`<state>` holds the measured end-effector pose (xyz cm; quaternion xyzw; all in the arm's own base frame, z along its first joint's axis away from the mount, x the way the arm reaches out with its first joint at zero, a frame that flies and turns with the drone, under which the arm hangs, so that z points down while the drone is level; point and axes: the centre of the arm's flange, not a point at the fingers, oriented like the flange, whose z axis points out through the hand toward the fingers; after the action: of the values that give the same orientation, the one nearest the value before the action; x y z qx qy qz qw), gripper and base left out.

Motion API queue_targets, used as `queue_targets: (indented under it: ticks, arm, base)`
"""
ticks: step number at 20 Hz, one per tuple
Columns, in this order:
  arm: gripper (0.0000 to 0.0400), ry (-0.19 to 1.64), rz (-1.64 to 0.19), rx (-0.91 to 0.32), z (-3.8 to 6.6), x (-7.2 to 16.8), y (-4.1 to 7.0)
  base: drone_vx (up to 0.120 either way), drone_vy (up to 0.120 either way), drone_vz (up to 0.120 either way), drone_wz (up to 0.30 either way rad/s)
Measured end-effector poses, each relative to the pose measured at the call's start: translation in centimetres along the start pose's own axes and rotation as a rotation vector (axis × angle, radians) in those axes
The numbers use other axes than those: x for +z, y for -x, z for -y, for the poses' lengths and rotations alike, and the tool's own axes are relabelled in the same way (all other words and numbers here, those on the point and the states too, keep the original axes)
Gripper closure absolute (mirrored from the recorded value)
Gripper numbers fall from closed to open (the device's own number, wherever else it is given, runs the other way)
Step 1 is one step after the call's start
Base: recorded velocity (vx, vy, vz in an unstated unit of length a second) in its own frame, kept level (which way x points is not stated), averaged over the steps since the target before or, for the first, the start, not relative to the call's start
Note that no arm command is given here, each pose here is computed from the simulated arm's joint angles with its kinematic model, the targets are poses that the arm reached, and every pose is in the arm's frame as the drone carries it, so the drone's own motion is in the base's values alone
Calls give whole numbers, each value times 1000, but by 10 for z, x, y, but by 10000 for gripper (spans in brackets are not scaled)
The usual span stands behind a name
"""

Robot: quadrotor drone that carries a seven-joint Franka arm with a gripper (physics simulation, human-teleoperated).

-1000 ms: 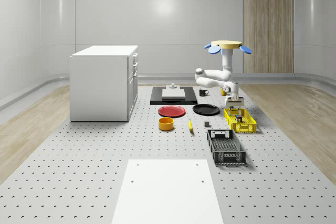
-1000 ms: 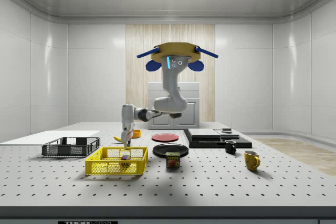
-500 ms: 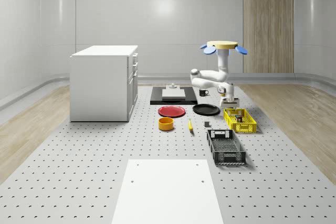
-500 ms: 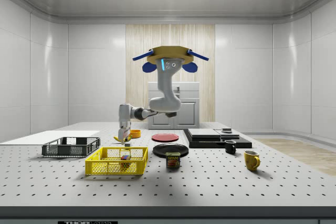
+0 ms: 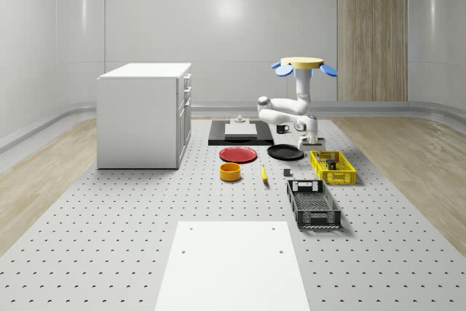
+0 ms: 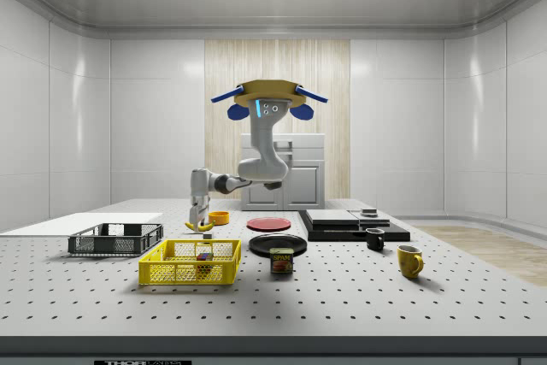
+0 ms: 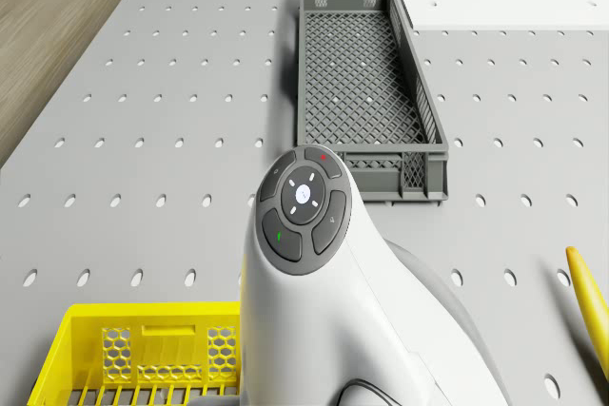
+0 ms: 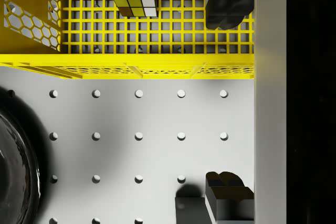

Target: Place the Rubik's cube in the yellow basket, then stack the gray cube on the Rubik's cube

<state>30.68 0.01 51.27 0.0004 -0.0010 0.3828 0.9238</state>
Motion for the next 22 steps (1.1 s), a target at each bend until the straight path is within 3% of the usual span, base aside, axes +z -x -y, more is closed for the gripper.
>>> queue_targets:
  ticks: [9,17,22]
  arm:
    - [0,0,0,0,0,0,0]
    - [0,0,0,0,0,0,0]
    - [0,0,0,0,0,0,0]
  base:
    - [9,-120,0,0]
    - [0,-120,-120,0]
    - [0,-120,0,0]
